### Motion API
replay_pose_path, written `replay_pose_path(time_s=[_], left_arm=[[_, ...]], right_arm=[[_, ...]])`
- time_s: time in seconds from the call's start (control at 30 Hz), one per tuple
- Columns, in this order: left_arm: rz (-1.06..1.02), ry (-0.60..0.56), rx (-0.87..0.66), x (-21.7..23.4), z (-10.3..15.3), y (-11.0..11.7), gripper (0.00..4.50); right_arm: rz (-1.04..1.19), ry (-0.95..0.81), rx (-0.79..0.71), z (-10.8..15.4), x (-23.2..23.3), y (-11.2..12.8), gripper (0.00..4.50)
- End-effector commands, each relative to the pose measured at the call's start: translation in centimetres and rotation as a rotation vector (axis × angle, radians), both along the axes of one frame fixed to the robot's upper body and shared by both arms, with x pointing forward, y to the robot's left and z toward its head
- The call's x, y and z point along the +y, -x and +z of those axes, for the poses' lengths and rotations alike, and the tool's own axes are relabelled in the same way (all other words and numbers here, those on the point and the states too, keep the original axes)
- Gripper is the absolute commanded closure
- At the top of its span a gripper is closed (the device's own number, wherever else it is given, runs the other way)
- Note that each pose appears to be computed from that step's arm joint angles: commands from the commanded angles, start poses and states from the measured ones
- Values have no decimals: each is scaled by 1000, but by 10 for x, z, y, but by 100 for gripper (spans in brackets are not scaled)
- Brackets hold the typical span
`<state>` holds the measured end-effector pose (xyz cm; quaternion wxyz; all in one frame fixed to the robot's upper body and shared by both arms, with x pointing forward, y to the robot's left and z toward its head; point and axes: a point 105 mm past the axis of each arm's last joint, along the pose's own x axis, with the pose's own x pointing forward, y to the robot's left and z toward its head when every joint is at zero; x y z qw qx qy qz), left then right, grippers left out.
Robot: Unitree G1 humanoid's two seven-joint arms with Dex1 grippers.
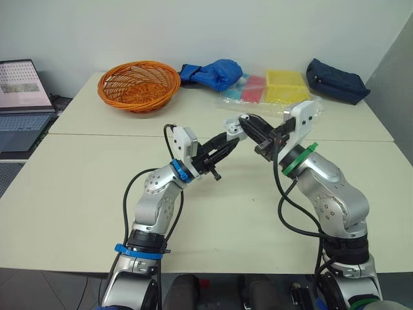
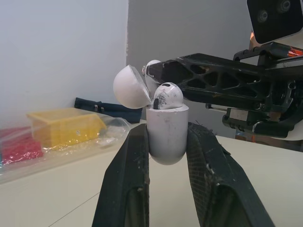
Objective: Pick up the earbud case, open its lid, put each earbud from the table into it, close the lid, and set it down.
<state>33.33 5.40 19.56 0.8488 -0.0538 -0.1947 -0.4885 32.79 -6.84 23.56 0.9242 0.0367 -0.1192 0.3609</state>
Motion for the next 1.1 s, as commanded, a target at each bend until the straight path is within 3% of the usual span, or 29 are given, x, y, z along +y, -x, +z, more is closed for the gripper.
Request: replay_pose_path(time_s=[0.03, 0.07, 0.4, 0.53, 0.63, 0.73, 0.83, 0.9, 1.0, 1.1], left_arm=[[-27, 29, -69, -2, 18, 8, 377], [-28, 29, -68, -3, 18, 8, 377], [-35, 28, -61, -4, 18, 8, 377], [-46, 11, -59, -5, 15, 9, 377], [-51, -2, -65, -5, 15, 8, 377], [-67, -21, -70, -6, 14, 7, 377], [-112, -39, -72, -9, 14, 10, 377], [-130, -42, -69, -9, 14, 10, 377], [-165, -65, -68, -10, 13, 13, 377], [-218, -104, -53, -12, 9, 18, 377]], right_arm=[[10, -6, -29, 6, 0, 3, 234], [14, -11, -30, 7, 0, 3, 199], [65, -74, -35, 17, -3, 9, 199], [211, -212, 9, 56, -14, 24, 199], [230, -239, 41, 80, -27, 21, 199], [163, -173, 130, 81, -47, -5, 199], [70, 97, 256, 36, -58, -31, 257], [55, 163, 304, 17, -61, -41, 324], [57, 159, 304, 9, -56, -57, 430], [179, 152, 307, 10, -28, -57, 445]])
